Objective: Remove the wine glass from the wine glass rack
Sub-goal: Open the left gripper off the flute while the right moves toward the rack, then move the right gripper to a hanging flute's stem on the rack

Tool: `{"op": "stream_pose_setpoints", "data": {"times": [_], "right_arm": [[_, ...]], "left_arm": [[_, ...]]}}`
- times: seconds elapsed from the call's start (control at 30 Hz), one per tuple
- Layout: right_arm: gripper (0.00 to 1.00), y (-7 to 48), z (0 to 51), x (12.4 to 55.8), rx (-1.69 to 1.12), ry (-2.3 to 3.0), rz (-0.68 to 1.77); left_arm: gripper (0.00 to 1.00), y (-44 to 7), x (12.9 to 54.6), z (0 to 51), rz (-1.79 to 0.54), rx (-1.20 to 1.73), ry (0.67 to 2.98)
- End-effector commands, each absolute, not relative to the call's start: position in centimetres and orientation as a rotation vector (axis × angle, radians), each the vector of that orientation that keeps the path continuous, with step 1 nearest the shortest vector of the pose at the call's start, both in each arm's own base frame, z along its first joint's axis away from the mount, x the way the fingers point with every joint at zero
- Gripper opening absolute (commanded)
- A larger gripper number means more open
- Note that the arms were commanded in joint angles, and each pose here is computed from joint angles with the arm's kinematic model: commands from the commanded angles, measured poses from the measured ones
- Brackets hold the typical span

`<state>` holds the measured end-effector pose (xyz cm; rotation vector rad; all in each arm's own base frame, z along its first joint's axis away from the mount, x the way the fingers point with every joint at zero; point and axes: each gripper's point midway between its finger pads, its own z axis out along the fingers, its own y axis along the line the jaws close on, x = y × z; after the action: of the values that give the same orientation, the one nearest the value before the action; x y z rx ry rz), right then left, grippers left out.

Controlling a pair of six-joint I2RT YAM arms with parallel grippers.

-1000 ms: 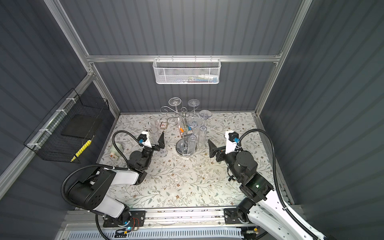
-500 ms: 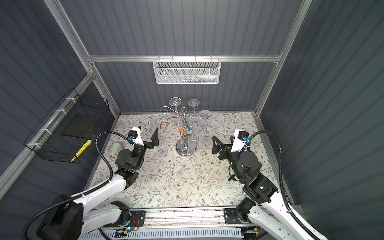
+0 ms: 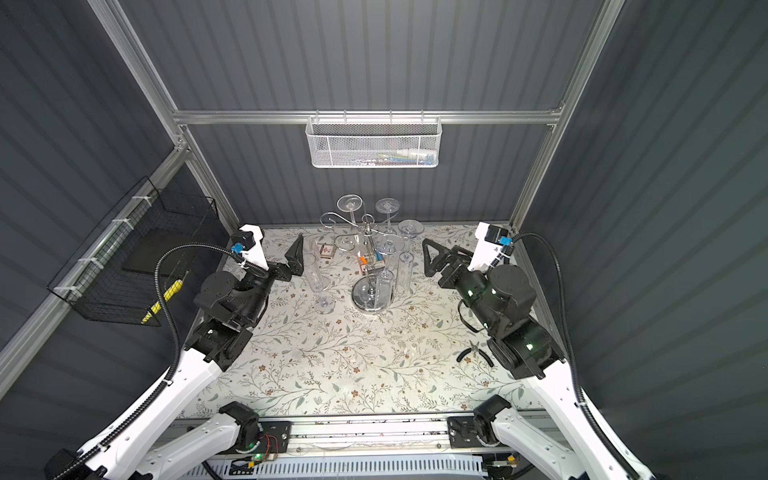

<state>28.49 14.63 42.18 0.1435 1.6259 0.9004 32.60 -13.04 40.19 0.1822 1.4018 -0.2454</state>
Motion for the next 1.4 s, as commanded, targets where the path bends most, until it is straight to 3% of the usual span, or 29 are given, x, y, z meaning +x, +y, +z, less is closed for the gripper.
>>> {"op": "stream_pose_setpoints", "data": {"times": [0.0,0.13,0.4,0.63,1.1,1.37], "right_arm": [[0.99,18.9,44.4,27.1,-0.033,1.615,1.281],[0.97,19.5,43.8,28.2,-0.042,1.678,1.333],[0.66,19.8,41.2,30.4,0.091,1.773,1.407],[0.63,20.0,39.7,31.4,0.155,1.813,1.437],[0.45,21.5,37.0,33.5,0.274,1.838,1.611],[0.45,22.3,36.4,33.9,0.274,1.847,1.670]], "left_arm": [[1.00,-12.7,32.1,40.8,-0.212,0.213,1.401],[1.00,-12.4,31.9,41.2,-0.218,0.197,1.417],[1.00,-11.6,31.6,39.8,-0.215,0.151,1.449],[1.00,-11.8,31.7,40.2,-0.229,0.154,1.463],[1.00,-11.2,30.6,40.8,-0.255,0.128,1.453],[1.00,-10.8,30.0,40.8,-0.263,0.106,1.449]]}}
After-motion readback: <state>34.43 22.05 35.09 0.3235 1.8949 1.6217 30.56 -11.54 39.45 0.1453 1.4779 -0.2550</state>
